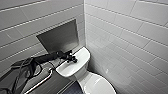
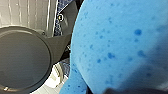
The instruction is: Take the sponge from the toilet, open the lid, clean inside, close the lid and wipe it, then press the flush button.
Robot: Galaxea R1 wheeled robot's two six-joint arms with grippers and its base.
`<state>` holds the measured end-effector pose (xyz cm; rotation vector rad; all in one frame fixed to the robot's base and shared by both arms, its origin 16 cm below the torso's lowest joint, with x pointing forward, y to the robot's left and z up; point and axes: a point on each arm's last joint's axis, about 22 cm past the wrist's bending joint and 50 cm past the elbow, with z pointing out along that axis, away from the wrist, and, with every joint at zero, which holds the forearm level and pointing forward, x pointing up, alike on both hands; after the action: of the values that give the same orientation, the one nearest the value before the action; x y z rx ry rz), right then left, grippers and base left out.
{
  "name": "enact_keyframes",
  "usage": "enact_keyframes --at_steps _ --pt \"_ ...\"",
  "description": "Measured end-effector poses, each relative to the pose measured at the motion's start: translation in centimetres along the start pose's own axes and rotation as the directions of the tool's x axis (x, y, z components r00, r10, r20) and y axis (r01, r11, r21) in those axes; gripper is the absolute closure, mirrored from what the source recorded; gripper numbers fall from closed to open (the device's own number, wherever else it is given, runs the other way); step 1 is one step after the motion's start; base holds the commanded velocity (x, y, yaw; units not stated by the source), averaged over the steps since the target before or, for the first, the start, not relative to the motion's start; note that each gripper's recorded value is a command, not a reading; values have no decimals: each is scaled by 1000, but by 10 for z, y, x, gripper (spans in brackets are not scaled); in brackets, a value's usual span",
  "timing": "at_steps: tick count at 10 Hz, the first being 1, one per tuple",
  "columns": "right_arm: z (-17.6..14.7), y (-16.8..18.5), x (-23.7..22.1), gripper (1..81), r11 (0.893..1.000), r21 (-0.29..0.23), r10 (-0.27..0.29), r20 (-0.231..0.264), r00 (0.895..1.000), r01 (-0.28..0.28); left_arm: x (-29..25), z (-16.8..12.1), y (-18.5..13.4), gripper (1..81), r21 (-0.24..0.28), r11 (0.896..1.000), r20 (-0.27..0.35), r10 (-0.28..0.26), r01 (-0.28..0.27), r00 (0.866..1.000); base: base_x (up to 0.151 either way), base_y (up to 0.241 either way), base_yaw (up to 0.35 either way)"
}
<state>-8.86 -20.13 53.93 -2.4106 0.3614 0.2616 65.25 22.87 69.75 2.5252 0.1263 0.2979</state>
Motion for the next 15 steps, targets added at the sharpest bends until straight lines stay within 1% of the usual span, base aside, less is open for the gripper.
enact_keyframes --at_steps 2,6,7,9,10,15 --pt "0 0 0 811 1000 0 0 0 1000 0 0 -3 0 811 -4 1000 6 -6 6 1000 0 0 0" --pt "1 -1 0 811 1000 1 0 1 1000 0 -10 -18 7 811 -45 998 12 33 -32 999 0 0 0" --pt "1 -2 0 811 1000 3 1 0 1000 -1 -9 -23 9 811 -56 998 7 29 -28 1000 0 0 0" --pt "1 -1 -1 811 1000 2 2 1 1000 -2 1 -24 12 811 -70 998 -35 -1 -2 999 0 0 0" --pt "1 -1 -1 811 1000 3 2 1 1000 -2 3 -24 12 811 -72 997 -44 -8 5 999 0 0 0" --pt "1 -1 -3 811 1000 2 6 5 1000 -6 12 -17 9 811 -62 998 -57 -34 30 998 0 0 0"
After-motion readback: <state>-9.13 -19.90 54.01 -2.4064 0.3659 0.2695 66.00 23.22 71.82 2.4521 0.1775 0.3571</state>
